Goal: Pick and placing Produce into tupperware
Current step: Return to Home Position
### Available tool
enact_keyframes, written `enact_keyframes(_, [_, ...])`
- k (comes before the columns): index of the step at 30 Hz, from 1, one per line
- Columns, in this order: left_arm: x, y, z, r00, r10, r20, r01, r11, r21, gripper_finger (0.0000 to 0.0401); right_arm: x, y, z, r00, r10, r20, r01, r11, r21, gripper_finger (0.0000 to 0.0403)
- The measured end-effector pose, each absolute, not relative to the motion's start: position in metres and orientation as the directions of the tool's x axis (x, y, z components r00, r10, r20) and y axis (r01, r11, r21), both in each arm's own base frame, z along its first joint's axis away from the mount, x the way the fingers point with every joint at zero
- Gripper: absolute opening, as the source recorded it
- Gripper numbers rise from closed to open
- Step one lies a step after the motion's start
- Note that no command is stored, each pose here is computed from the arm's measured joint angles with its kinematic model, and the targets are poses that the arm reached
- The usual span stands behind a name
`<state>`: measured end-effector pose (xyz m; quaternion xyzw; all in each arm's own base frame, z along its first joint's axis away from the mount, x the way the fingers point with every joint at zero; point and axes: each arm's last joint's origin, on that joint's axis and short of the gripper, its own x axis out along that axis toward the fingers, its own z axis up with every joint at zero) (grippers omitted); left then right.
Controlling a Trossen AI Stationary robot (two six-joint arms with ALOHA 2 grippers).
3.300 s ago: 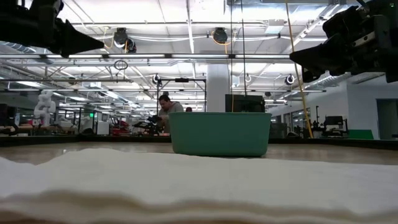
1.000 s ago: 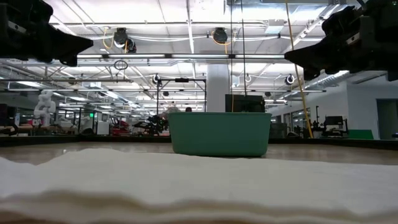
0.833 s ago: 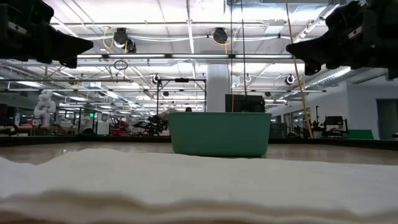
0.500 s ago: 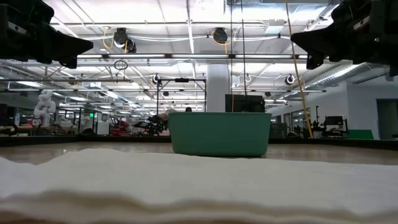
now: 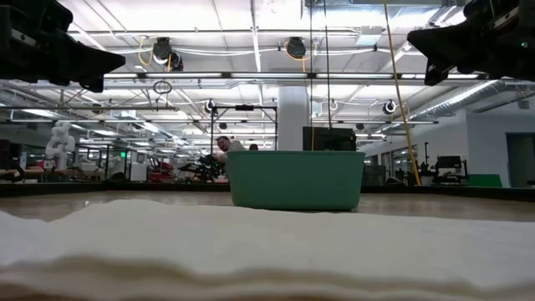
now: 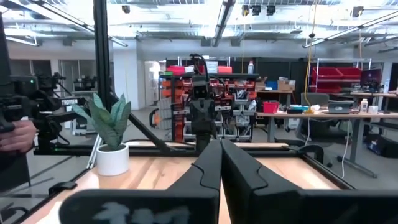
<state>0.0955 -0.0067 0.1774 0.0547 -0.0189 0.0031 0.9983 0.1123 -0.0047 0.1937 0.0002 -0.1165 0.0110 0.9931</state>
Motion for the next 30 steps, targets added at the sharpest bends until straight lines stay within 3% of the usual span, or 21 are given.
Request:
enact_keyframes(10, [0.096,-0.004,0.172,0.996,0.083,-0.013,-0.082,0.994,0.071,0.0002,0.109,-0.004,0.184,0.991,0.021,0.132,-0.025,0.999,0.036,0.0])
enact_keyframes(30, [0.096,-0.006,0.171,0.999,0.033,-0.024,-0.031,0.996,0.086,0.0002,0.102,-0.004,0.166,0.999,0.028,-0.034,-0.025,0.996,0.088,0.0])
